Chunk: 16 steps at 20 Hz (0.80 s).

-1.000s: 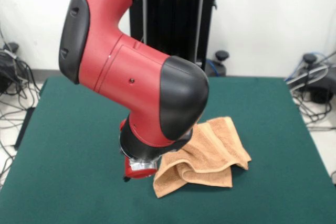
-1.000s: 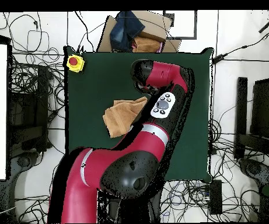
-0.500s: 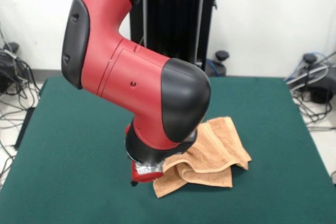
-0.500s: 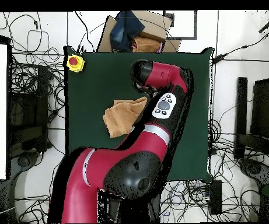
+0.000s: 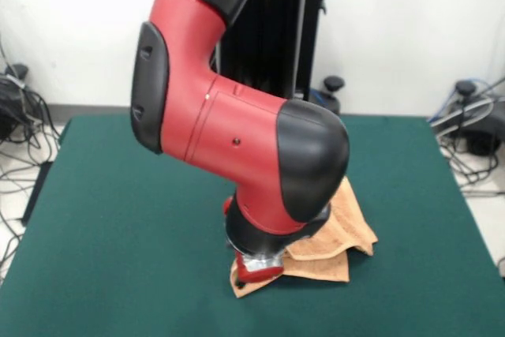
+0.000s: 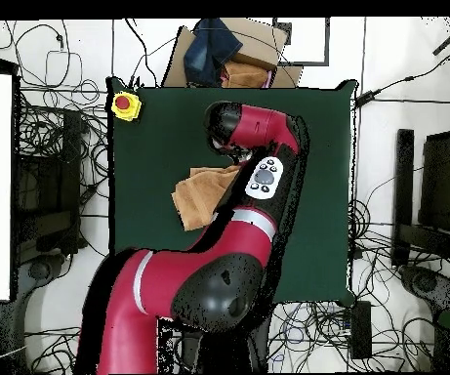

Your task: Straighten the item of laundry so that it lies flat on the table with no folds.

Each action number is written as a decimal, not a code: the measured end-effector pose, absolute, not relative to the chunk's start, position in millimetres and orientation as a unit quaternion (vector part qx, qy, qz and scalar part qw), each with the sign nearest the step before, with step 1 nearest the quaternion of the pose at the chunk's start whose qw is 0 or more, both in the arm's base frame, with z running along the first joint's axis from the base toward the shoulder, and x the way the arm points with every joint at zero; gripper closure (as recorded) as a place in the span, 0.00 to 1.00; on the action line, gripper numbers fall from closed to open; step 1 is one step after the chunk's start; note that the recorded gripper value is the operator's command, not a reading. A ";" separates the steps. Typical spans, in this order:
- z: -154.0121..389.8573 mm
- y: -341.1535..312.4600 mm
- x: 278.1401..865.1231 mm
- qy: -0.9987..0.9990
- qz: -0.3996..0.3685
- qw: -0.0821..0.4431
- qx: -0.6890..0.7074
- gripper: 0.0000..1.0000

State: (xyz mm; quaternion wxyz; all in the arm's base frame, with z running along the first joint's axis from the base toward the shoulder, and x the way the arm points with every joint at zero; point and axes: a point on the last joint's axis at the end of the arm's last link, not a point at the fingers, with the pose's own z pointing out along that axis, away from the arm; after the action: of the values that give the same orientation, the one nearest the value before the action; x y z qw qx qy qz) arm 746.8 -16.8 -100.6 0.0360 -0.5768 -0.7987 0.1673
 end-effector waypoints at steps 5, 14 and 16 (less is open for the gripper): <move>-112.0 -1.9 742.6 -0.800 0.152 0.051 -0.578 0.00; -132.9 10.5 720.3 -0.805 0.152 0.079 -0.569 0.00; -135.5 10.5 715.8 -0.805 0.154 0.083 -0.566 0.00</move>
State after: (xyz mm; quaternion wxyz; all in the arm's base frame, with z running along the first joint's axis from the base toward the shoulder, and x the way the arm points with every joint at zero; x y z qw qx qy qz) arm 715.8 10.5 -135.5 0.0833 -0.5661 -0.8054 0.1545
